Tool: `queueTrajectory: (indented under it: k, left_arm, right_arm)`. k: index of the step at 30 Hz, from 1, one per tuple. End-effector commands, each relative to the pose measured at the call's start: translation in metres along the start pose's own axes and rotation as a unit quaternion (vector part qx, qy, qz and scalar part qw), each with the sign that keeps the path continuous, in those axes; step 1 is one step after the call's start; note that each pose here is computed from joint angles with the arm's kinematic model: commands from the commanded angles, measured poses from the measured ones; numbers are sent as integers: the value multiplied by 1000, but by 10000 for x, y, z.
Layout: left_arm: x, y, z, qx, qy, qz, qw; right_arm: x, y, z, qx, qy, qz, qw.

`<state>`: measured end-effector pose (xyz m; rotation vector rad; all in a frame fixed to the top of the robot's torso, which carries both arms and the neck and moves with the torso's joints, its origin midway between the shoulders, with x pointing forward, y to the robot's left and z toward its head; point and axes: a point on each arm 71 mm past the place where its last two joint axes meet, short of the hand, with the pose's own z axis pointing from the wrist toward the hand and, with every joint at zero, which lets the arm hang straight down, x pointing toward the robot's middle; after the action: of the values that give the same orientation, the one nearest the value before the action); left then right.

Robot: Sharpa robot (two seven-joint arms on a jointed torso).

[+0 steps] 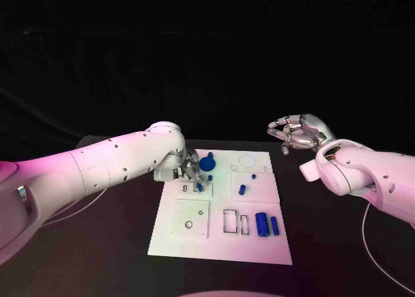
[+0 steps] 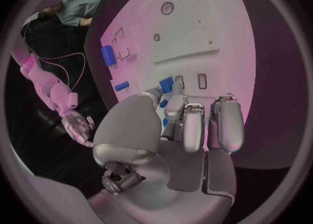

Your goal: Assemble the parts on the task board

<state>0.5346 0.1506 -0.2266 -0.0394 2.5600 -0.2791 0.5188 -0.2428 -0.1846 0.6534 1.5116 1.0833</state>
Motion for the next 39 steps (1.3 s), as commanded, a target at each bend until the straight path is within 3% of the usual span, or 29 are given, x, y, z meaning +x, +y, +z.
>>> queueTrajectory:
  k: [1, 13, 21, 32, 39]
  left_arm:
    - [9, -36, 5, 12, 4, -5, 1000]
    - [10, -39, 9, 30, 11, -33, 999]
    - [18, 15, -27, 43, 11, -70, 997]
    - [13, 108, -145, 50, -39, -79, 995]
    - [95, 178, -150, 45, -80, -55, 994]
  right_arm:
    - [20, -2, 2, 1, 9, 1, 1000]
    - [22, -8, 7, 3, 10, 0, 1000]
    - [9, -17, 1, 4, 8, -1, 1000]
    - [-18, -30, -14, 4, 5, -2, 1000]
    - [-43, -44, -30, 5, 2, -3, 1000]
